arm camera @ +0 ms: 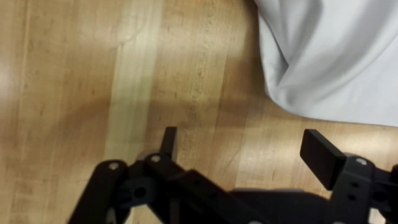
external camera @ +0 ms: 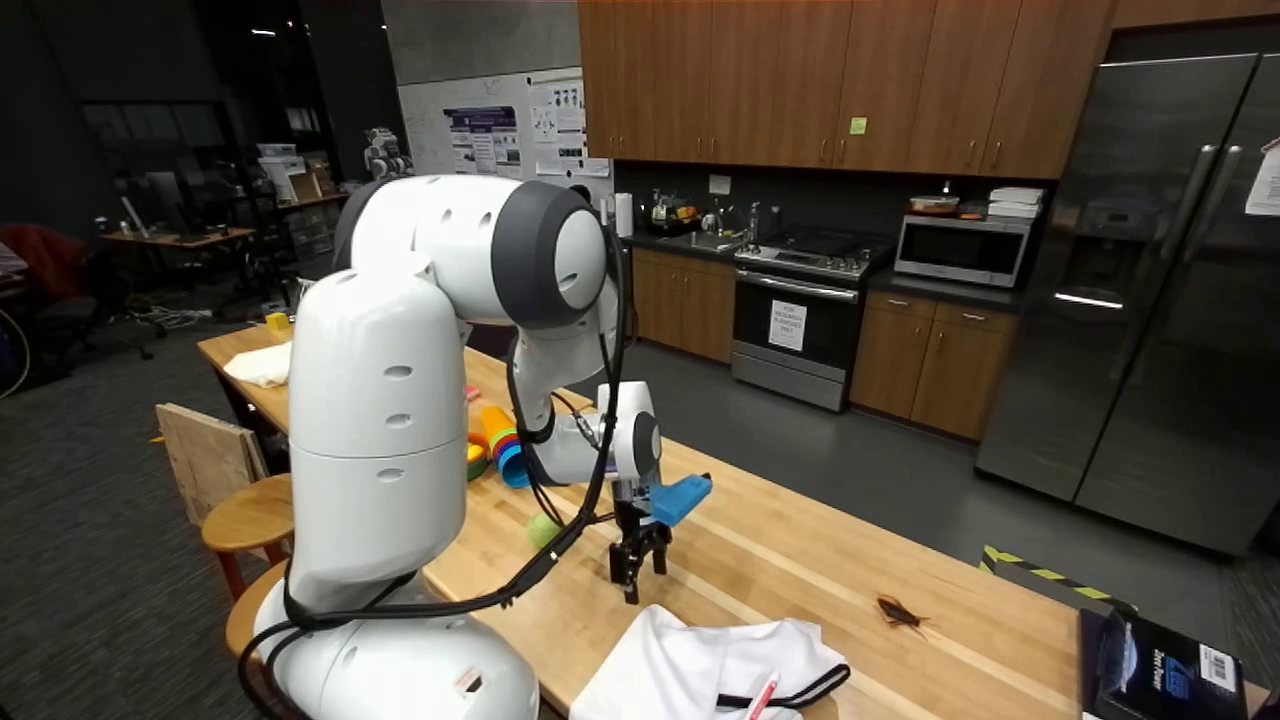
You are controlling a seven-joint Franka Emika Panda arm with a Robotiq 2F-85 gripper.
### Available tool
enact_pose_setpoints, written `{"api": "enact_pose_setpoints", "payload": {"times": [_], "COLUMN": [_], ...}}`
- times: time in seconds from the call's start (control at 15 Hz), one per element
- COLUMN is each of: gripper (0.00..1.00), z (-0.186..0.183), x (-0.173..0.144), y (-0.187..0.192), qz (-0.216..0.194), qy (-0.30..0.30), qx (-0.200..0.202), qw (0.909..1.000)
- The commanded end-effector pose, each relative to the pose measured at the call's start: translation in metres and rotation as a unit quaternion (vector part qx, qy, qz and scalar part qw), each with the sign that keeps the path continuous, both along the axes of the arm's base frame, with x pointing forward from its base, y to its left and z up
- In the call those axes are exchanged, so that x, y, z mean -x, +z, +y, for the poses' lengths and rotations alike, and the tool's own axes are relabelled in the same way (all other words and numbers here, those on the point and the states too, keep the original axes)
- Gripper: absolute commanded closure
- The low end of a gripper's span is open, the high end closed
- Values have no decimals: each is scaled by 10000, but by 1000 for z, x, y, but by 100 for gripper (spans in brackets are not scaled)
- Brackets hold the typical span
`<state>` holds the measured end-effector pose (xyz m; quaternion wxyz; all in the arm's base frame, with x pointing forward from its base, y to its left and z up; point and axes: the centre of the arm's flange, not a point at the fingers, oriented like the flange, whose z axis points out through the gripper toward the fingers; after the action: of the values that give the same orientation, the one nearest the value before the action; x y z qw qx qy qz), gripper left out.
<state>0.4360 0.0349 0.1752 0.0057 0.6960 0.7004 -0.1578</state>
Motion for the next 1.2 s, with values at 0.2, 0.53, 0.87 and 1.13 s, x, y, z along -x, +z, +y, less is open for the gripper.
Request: {"api": "enact_pose_setpoints", "payload": {"times": [0.2, 0.53, 0.87, 1.13], "gripper": [0, 0, 0, 0], "z": [-3, 0, 2, 4], "x": [7, 5, 1, -1], "y": [1, 1, 0, -2], "qz": [181, 33, -277, -161], "qy": [499, 870, 1346, 1451], "qx": [-500, -950, -1239, -1113], "qw": [9973, 9917, 9827, 9830]}}
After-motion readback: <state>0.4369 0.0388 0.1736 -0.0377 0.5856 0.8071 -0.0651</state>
